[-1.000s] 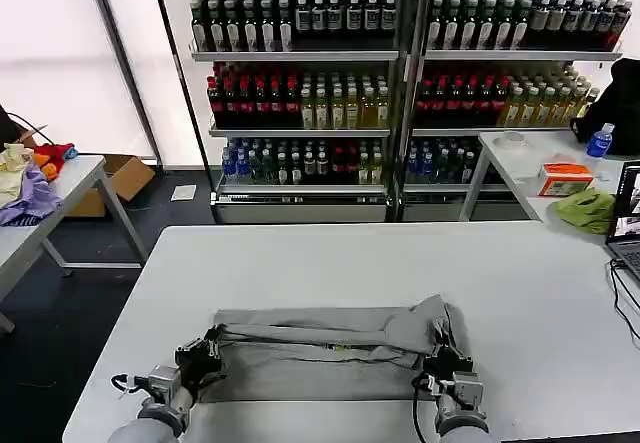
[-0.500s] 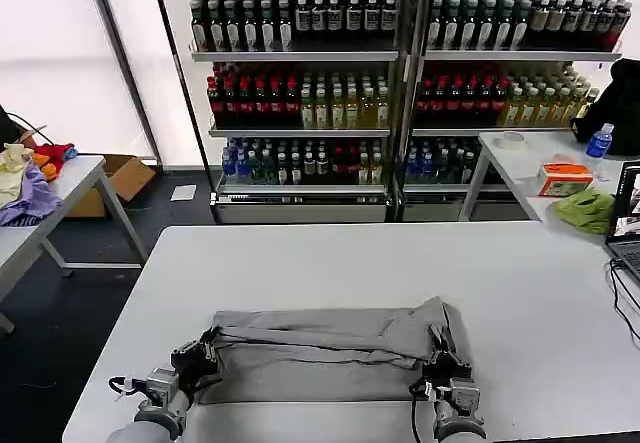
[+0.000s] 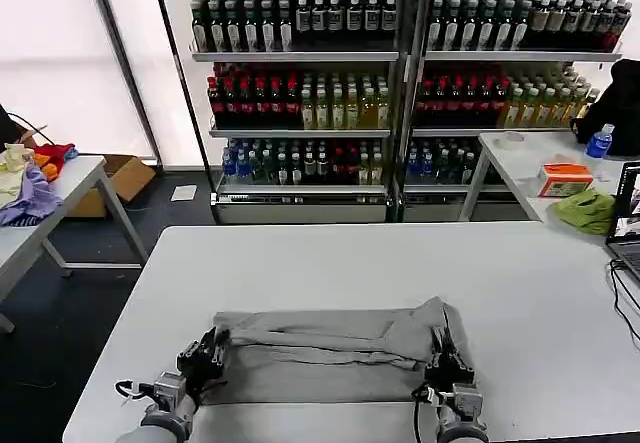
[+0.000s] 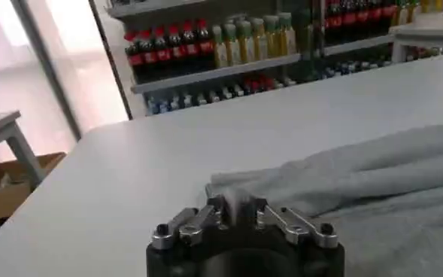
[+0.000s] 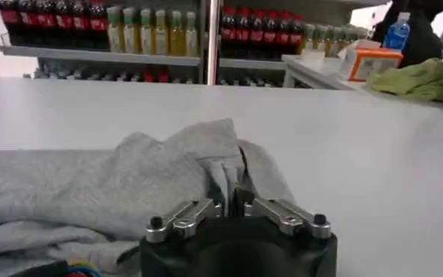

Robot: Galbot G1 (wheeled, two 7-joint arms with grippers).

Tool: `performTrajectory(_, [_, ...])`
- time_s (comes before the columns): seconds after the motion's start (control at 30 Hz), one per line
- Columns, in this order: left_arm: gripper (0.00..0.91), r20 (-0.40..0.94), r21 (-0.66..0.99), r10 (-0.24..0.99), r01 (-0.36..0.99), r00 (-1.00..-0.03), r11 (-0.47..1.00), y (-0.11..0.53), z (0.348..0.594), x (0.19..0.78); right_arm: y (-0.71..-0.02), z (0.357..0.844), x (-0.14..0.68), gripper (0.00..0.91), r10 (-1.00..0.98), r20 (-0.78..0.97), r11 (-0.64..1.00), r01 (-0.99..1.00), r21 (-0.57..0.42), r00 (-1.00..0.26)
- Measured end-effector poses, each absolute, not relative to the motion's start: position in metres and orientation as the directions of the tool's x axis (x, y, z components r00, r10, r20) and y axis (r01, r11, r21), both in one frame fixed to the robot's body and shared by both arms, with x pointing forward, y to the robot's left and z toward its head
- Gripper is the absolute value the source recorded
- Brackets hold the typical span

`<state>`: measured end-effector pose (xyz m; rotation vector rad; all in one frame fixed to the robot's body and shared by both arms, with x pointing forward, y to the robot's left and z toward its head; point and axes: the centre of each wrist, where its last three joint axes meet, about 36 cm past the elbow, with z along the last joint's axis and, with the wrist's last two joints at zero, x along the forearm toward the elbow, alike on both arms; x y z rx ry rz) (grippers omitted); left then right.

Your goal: Fold and organize the clothes.

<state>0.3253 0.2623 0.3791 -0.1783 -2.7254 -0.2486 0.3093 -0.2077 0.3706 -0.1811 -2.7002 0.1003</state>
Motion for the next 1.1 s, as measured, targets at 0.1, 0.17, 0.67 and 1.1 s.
performTrajectory(0.1, [0.907,0.367,0.139,0.086,0.146,-0.926,0.98,0.259,0.391,0.326,-0.209,0.382,0.305,0.907,0.145,0.395,0.989,0.118,-0.09,-0.907])
performTrajectory(0.17, [0.907,0.346,0.129,0.079,0.131,-0.935,0.983,0.258,0.399,0.327,-0.211,0.391,0.302,0.907,0.151,0.378,0.988,0.129,-0.084,-0.913])
performTrajectory(0.67, [0.907,0.363,-0.009,-0.001,-0.005,-0.932,1.0,0.256,0.4,0.327,-0.216,0.456,0.295,0.907,0.164,0.214,0.986,0.159,-0.039,-0.963])
performTrajectory(1.1, [0.806,0.423,-0.055,-0.02,-0.048,-0.906,0.997,0.25,0.376,0.32,-0.214,0.475,0.29,0.907,0.158,0.166,0.987,0.157,-0.021,-0.973])
